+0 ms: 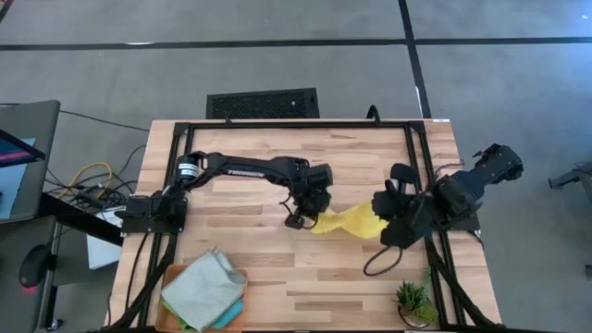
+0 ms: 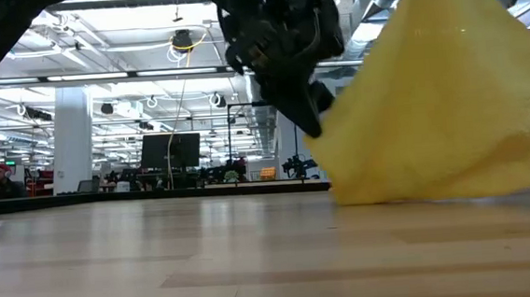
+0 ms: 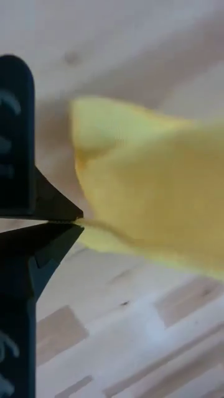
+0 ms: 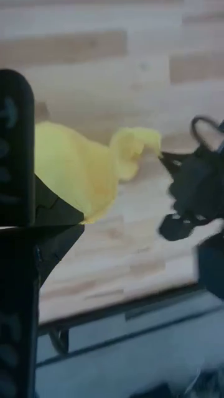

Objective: Fold microfiber towels
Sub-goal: Fold the yellow microfiber towel

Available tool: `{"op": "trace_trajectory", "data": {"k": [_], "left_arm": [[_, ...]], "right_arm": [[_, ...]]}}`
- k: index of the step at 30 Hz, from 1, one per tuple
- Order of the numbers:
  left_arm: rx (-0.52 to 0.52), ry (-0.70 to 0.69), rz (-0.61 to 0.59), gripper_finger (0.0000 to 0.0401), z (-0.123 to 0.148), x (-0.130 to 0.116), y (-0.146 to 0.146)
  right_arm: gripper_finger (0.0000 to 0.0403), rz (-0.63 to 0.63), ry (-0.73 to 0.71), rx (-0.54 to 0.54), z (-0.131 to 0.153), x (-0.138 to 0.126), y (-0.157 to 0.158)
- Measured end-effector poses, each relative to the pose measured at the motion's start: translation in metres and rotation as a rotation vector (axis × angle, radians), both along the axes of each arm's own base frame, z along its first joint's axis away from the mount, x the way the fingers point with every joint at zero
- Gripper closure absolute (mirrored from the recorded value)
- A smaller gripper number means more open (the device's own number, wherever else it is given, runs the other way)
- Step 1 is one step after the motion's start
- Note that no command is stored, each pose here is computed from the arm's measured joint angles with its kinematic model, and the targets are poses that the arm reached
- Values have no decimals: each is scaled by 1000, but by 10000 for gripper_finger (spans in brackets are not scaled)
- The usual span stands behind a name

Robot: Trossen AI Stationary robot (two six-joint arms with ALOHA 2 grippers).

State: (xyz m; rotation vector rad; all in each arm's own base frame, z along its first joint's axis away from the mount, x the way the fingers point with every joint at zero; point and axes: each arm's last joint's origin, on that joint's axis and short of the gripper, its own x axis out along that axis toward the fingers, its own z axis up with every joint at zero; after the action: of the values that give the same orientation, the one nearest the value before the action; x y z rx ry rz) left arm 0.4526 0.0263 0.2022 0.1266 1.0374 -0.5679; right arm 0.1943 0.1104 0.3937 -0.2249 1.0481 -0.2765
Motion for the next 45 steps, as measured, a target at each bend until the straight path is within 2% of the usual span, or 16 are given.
{"op": "trace_trajectory", "data": {"k": [7,12,20,24,28,34,45], "left_arm": [[132,-77,140,400,55,-21,22],[266,-126,260,401,97,-46,38],[429,-278,449,401,163,-90,56],[452,-331,505,401,183,-106,59],[434,-305,509,401,185,-112,53],[376,-212,449,401,175,-113,29],[305,18,390,401,118,-116,-26]], "right_arm": [[397,-108,-13,-103,-6,12,-22],[397,-188,4,-181,-10,20,-44],[397,-319,25,-346,-10,31,-87],[397,-364,14,-359,-8,33,-102],[397,-350,14,-350,-7,35,-103],[397,-250,5,-209,-10,37,-80],[397,-116,0,-61,-25,29,-21]]}}
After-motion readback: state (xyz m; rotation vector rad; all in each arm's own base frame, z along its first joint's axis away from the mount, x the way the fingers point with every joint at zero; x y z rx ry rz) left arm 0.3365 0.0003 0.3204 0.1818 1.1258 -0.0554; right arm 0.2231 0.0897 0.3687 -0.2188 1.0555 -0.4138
